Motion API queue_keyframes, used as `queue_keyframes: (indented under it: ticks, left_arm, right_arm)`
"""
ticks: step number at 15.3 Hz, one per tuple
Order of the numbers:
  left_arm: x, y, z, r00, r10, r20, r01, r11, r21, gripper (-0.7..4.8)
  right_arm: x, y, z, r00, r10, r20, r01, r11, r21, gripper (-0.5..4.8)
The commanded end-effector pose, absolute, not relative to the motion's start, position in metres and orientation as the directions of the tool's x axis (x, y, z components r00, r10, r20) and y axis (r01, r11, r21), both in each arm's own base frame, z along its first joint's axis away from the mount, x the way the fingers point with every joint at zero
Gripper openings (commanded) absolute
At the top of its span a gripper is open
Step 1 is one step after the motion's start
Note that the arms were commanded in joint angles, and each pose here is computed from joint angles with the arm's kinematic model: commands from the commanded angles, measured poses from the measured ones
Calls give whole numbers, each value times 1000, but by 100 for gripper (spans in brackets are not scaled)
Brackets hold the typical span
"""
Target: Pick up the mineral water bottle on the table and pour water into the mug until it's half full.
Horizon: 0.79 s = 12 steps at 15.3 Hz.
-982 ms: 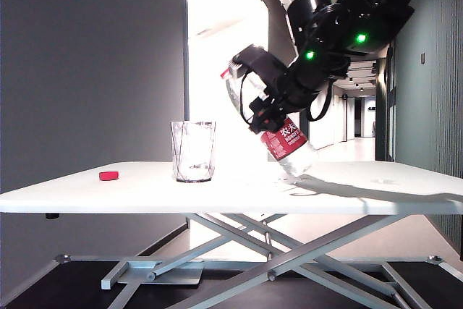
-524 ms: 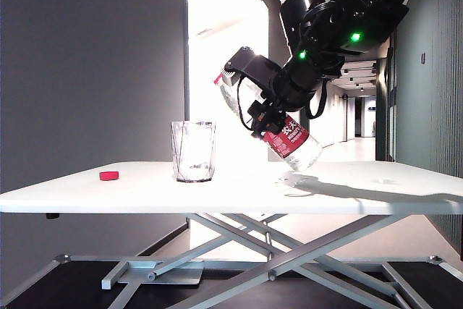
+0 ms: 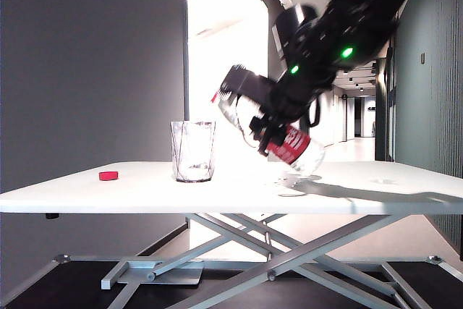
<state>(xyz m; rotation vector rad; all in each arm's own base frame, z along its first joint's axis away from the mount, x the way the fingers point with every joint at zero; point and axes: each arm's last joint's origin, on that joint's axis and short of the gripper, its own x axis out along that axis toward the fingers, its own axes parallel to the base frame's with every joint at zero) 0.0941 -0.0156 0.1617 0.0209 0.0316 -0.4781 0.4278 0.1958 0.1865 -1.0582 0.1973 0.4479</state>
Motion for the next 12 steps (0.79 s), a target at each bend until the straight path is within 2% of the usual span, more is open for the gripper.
queue_keyframes:
  ticks: [1, 9, 12]
  left_arm:
    - [94, -16, 162, 885, -465, -38, 465, 885, 11, -5]
    - [94, -16, 162, 884, -465, -41, 466, 885, 10, -5]
    - [94, -16, 160, 883, -465, -57, 466, 885, 2, -5]
  right_arm:
    - [433, 198, 212, 932, 258, -255, -346, 417, -841, 156]
    - [432, 200, 214, 948, 209, -242, -279, 172, -945, 144]
    - [432, 201, 215, 954, 198, -224, -255, 150, -955, 144]
